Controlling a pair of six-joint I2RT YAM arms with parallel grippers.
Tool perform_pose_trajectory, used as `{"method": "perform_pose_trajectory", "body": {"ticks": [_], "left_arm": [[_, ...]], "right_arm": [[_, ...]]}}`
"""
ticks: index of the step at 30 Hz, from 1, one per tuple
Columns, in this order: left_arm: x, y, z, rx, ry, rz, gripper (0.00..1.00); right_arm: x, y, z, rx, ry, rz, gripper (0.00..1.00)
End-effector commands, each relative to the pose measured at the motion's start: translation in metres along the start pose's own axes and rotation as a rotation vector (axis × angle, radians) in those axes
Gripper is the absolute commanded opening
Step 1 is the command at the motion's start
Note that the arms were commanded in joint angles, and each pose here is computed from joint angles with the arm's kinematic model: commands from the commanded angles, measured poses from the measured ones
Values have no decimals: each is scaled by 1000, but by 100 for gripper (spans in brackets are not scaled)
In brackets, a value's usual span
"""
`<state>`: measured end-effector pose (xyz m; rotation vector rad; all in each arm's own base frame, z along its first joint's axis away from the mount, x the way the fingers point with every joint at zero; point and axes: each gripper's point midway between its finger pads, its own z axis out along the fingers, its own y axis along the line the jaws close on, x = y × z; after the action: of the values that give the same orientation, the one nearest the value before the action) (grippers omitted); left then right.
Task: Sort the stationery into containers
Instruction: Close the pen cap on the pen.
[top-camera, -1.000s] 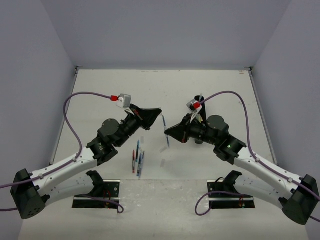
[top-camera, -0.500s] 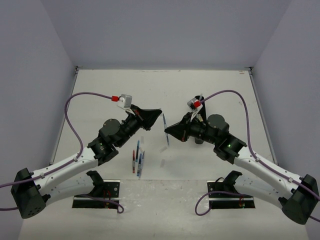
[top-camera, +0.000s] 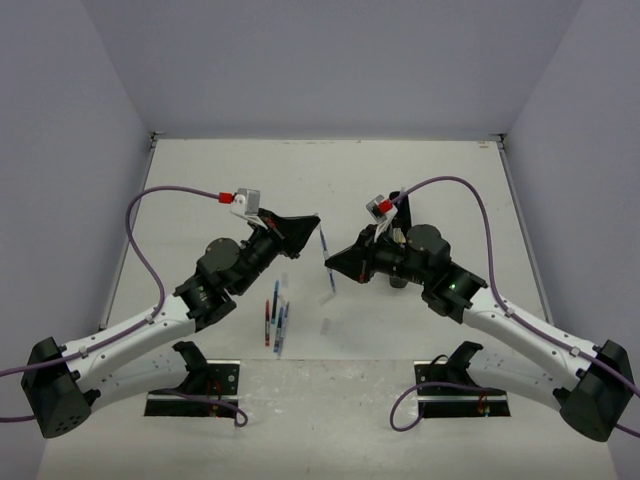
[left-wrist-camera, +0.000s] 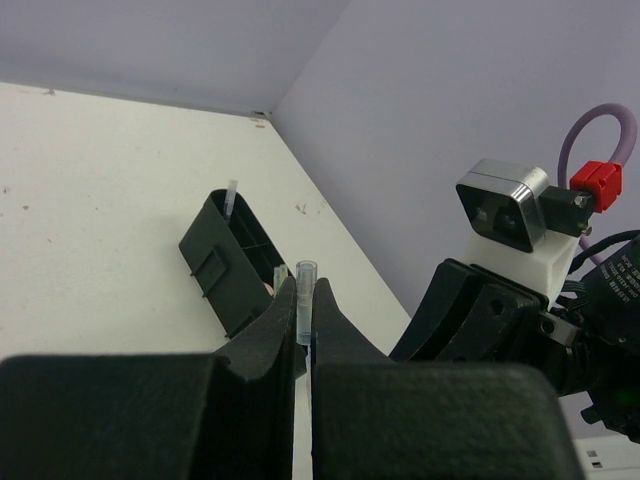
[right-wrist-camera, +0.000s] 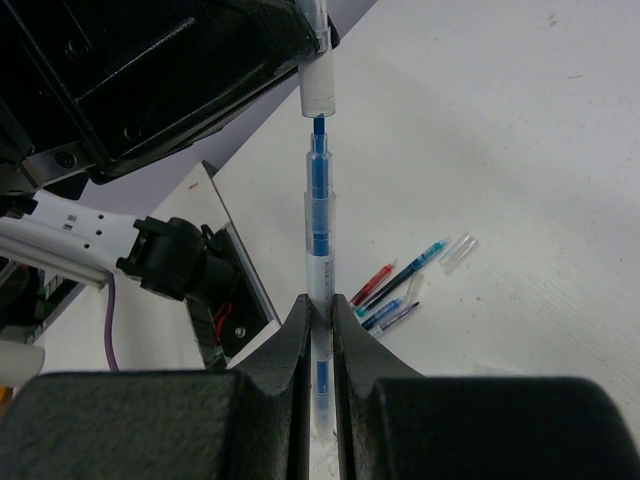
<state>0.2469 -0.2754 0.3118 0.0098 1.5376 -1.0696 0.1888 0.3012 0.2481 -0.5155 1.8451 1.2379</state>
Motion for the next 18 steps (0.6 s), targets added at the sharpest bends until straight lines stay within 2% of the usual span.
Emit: {"method": "perform_pose_trajectory", "body": {"ticks": [1, 18], "left_arm": [[-17, -8, 1, 11, -36, -20, 0], [1, -6, -1, 30, 13, -46, 0]], "right_arm": [[-18, 15, 2, -40, -28, -28, 0], [-34, 14, -1, 0, -87, -27, 0]]}}
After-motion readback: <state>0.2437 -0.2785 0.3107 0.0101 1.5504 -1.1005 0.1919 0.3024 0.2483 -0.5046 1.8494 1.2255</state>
